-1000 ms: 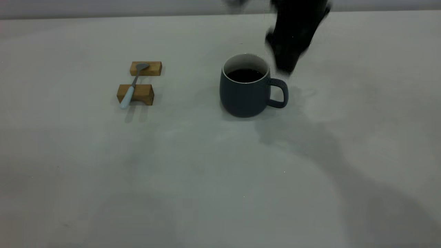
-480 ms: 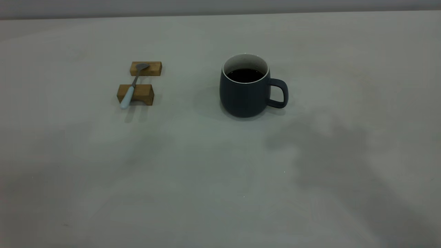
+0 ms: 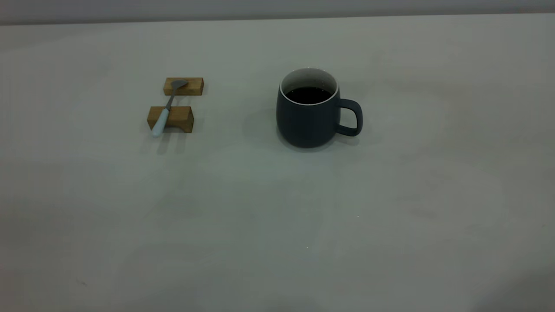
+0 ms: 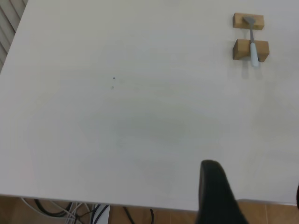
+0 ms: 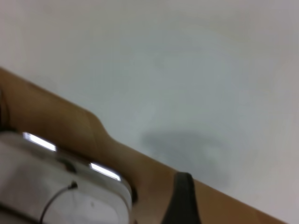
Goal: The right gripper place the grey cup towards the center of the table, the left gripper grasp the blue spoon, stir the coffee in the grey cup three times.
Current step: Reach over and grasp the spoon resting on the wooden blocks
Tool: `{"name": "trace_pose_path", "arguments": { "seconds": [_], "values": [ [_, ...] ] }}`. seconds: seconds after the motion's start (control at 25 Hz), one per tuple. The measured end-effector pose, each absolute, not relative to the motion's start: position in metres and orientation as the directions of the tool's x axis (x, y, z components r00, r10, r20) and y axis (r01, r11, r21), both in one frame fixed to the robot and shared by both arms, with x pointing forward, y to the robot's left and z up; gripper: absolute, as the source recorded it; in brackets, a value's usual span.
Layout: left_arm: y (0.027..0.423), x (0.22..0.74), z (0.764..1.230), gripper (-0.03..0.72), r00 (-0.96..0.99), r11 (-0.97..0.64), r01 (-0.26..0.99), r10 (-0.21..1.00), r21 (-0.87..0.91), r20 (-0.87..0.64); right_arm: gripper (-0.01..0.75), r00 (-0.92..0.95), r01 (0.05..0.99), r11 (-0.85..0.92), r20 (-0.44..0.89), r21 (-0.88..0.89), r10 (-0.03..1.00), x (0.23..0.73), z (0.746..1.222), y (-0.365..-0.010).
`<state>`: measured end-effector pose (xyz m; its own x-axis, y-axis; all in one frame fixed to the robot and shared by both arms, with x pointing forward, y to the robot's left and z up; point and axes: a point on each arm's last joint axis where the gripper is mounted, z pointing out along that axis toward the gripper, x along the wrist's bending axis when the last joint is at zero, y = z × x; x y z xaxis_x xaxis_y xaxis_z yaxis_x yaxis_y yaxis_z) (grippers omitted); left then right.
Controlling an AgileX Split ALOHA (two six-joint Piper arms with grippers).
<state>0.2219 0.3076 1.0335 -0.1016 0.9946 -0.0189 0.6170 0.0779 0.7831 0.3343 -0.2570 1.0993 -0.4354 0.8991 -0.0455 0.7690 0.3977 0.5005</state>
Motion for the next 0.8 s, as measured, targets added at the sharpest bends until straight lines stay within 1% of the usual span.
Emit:
{"name": "trace_pose_path", "arguments": {
  "seconds": [0.12,0.2,0.44,0.64,0.8],
  "values": [
    [0.308,0.222,1.034,0.483,-0.102,0.078,0.617,0.995,0.783,-0.019,0.678,-0.354,0.773,0.294,-0.002,0.562,0.935,0.312,1.077,-0.272],
    [0.308,0.222,1.034,0.483,-0.102,0.078,0.617,0.995,0.783,-0.019,0.673,-0.319,0.76,0.246,0.015,0.601,0.948,0.295,1.065,-0.279],
    [0.308,0.222,1.034,0.483,-0.102,0.078,0.617,0.995,0.783,-0.019,0.66,-0.219,0.662,0.149,-0.001,0.734,0.976,0.256,1.043,-0.29],
    [0.308,0.222,1.034,0.483,-0.102,0.078,0.617,0.995,0.783,-0.019,0.646,-0.129,0.574,0.091,-0.02,0.814,0.991,0.239,1.038,-0.295],
    [0.308,0.222,1.034,0.483,-0.102,0.078,0.617,0.995,0.783,-0.019,0.637,-0.067,0.562,0.066,-0.034,0.825,0.997,0.237,1.038,-0.298]
  ]
}}
